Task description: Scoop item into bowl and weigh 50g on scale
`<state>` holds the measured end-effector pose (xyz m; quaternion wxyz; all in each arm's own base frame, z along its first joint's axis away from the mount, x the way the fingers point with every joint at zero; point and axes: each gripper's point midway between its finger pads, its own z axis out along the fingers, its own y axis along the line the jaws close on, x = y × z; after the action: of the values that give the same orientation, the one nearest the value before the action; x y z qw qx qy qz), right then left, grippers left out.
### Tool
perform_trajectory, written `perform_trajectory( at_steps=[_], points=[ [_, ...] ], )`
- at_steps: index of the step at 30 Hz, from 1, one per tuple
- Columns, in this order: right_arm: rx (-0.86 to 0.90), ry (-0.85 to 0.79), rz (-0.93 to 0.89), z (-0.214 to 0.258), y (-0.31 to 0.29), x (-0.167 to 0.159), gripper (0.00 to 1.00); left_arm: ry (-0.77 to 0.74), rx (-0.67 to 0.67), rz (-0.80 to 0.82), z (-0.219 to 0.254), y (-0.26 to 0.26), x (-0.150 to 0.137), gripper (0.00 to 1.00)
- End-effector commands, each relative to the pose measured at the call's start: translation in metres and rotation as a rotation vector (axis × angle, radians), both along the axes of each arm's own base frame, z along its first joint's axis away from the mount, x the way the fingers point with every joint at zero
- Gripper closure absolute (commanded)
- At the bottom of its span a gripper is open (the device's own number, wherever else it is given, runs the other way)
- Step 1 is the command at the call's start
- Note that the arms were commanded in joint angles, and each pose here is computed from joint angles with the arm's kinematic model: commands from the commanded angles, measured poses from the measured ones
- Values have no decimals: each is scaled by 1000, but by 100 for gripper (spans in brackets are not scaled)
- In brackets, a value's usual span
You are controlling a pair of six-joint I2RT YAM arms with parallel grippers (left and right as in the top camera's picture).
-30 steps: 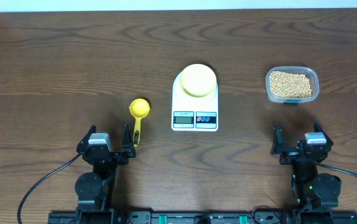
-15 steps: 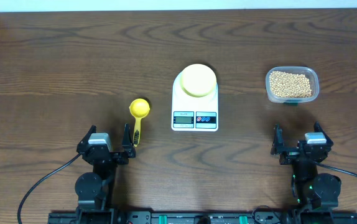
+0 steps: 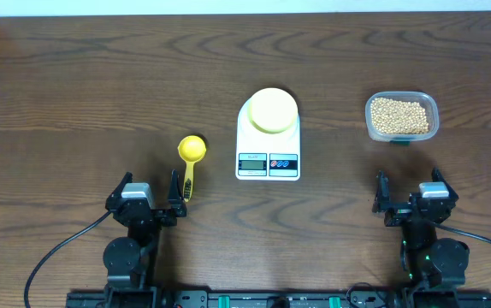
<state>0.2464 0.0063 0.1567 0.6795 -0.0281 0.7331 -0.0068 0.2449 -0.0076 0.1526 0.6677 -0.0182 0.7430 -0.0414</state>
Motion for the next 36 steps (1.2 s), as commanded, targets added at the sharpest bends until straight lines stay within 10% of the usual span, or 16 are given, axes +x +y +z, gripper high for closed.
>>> perform_trajectory(
  at_steps=[1,36],
  points=[
    [-12,2,-7,-1,-2,0,1,47,20,0,-15,1,-1,6],
    [-12,2,-7,-1,-2,0,1,-52,9,-70,13,-12,0,6]
  ],
)
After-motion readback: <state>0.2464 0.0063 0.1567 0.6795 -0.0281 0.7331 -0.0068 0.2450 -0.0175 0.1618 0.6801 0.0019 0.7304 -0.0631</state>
